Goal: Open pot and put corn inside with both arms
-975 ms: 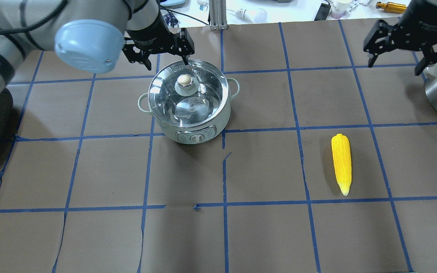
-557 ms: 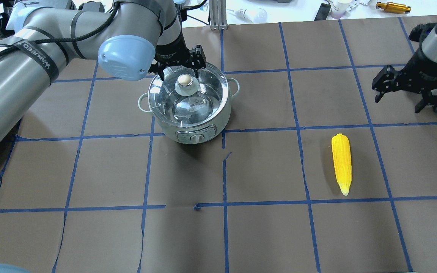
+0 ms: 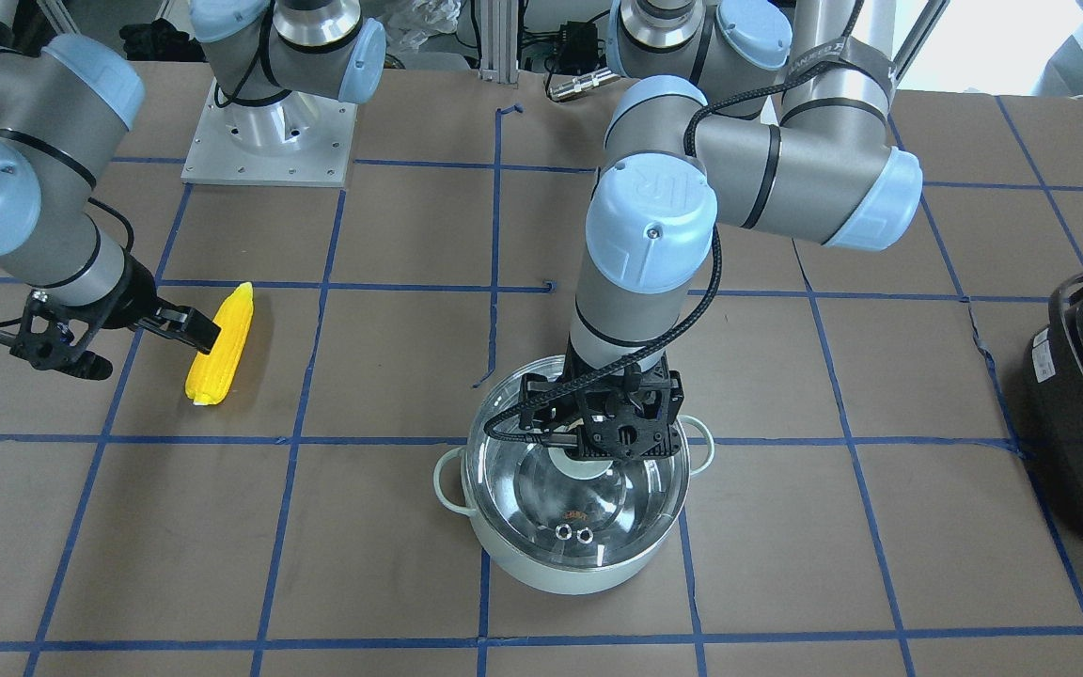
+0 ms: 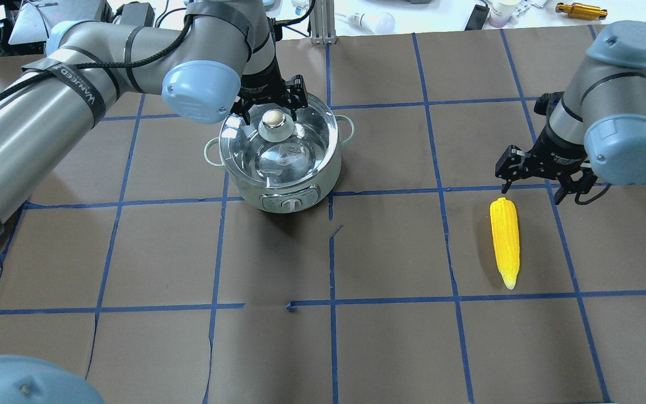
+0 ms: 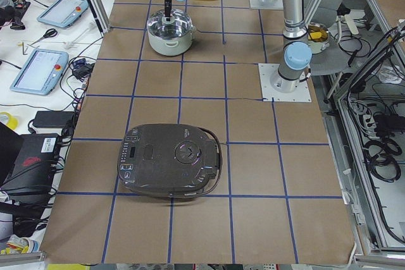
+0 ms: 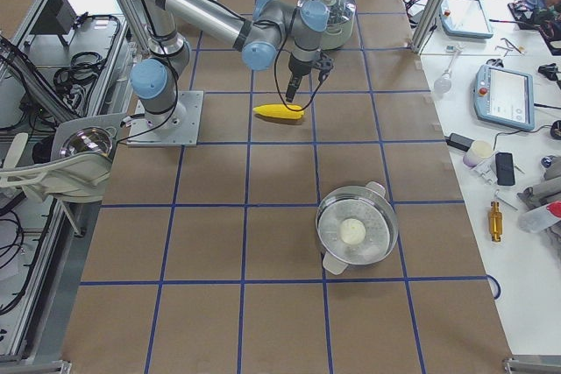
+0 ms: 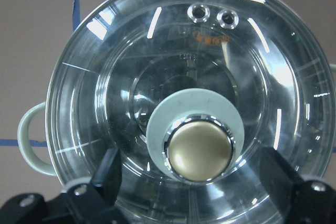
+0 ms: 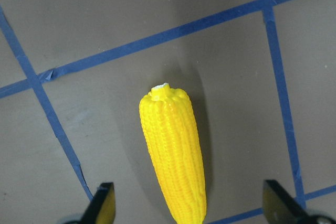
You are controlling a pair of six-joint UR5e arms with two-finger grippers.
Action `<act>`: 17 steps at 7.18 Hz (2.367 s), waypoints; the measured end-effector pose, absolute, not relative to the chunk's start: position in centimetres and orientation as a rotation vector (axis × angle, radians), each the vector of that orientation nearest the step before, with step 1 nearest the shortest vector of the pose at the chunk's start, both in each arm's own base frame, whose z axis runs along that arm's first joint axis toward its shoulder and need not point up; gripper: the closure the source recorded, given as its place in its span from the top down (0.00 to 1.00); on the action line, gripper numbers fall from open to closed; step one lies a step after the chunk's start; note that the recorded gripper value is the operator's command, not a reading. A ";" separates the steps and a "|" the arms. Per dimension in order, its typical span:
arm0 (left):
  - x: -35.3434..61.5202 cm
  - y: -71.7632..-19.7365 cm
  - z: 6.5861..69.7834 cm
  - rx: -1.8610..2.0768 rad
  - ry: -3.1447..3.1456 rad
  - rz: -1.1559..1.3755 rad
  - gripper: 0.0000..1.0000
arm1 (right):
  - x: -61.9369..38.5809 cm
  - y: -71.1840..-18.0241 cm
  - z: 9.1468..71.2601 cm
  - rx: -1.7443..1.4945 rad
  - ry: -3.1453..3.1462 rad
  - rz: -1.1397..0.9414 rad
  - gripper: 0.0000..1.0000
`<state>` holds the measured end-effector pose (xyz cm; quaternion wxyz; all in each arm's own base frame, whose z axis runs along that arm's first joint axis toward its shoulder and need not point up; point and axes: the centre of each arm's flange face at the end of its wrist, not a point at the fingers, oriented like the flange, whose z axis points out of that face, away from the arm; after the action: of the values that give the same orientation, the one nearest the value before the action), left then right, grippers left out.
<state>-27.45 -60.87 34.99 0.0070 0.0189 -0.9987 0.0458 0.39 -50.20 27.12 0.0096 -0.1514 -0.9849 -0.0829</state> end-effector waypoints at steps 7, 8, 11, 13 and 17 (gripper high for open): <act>-27.8 -61.2 35.4 0.013 -3.116 0.189 0.03 | 1.8 -44.7 17.6 -0.445 -3.024 -0.414 1.00; -27.6 -61.3 38.0 0.017 -3.105 0.236 0.03 | 1.6 -44.9 17.7 -0.448 -3.019 -0.378 0.91; -22.5 -62.0 43.9 0.094 -3.117 0.216 0.01 | 1.5 -46.0 17.6 -0.484 -3.032 -0.270 0.00; -13.6 -62.9 42.8 0.059 -3.143 0.159 0.00 | 1.5 -46.8 17.7 -0.540 -3.041 -0.234 0.00; 3.5 -61.6 34.9 0.108 -3.102 0.090 0.00 | 6.8 -55.8 29.5 -0.435 -3.047 0.101 0.00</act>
<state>3.54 -61.56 34.89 0.0180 0.0349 -0.9988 0.0290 6.77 -55.81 29.48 0.0309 -0.1411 -0.9890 0.0327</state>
